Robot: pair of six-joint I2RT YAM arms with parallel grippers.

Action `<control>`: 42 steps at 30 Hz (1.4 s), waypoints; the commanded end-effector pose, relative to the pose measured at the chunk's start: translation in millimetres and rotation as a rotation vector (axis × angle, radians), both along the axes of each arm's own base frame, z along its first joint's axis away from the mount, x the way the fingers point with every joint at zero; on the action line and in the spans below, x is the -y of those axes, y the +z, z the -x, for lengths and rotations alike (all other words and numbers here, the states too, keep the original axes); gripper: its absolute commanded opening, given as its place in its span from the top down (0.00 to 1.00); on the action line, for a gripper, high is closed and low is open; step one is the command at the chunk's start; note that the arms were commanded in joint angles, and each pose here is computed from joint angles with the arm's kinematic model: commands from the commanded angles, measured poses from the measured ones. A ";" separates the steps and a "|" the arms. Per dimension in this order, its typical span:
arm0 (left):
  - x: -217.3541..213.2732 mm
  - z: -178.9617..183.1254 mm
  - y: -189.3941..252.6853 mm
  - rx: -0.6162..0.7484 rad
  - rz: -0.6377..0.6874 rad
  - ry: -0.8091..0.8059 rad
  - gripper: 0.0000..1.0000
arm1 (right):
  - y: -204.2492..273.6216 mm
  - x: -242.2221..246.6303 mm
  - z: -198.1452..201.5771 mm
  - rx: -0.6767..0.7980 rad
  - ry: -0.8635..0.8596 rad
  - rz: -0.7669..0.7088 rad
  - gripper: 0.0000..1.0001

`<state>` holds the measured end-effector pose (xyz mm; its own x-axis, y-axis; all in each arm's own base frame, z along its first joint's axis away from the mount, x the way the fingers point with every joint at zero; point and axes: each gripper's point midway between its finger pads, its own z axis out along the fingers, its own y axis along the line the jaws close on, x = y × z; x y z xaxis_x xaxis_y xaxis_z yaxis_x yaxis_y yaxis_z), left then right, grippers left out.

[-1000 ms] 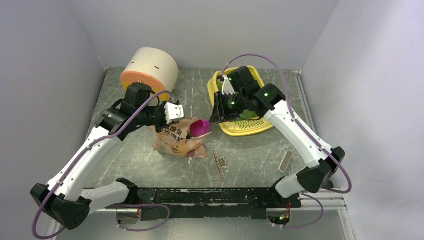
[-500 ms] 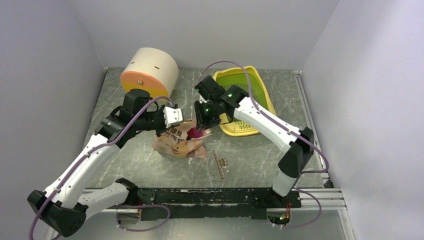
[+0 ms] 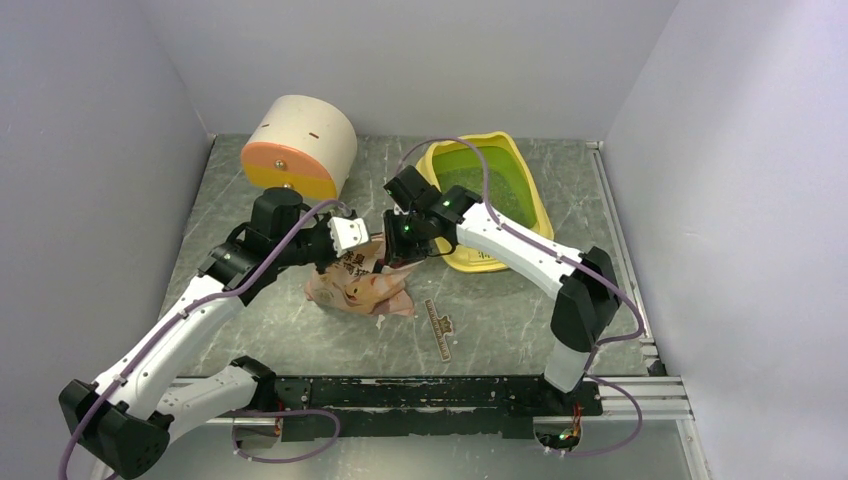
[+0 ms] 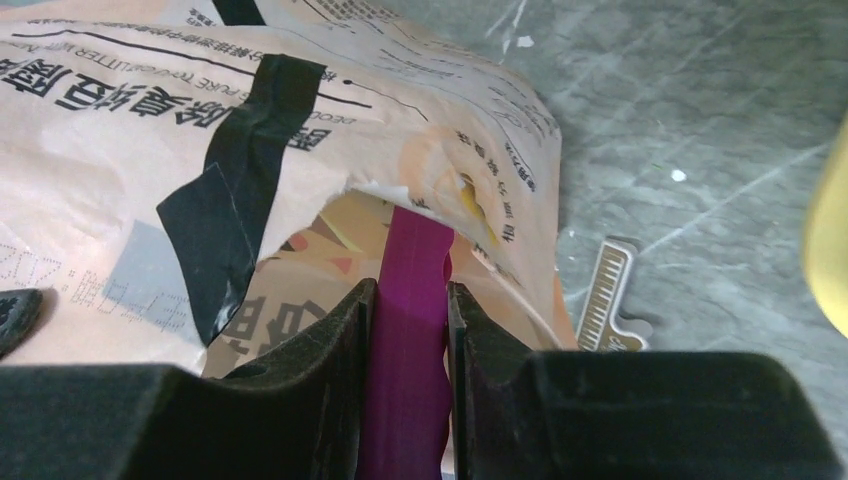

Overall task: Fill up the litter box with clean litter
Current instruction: 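Scoop the cat litter from the cat litter bag.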

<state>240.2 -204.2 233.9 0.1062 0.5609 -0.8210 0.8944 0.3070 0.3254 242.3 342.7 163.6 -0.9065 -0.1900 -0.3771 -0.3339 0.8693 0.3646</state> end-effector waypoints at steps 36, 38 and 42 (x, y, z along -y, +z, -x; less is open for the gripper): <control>40.5 -12.8 30.1 0.019 0.171 -0.089 0.95 | -2.9 -83.0 40.9 -0.409 0.272 -0.783 1.00; 44.1 -18.0 35.0 0.037 0.177 -0.098 0.95 | 5.2 -83.0 43.8 -0.431 0.290 -0.828 1.00; 57.8 -26.1 52.5 0.069 0.209 -0.148 0.95 | 23.9 -78.8 40.7 -0.419 0.296 -0.903 1.00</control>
<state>253.2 -232.7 225.6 0.0300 0.4845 -0.8743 0.9303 0.3064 0.2017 217.0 416.2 127.5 -0.9874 -0.1382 -0.0774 -0.1222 0.3537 0.9273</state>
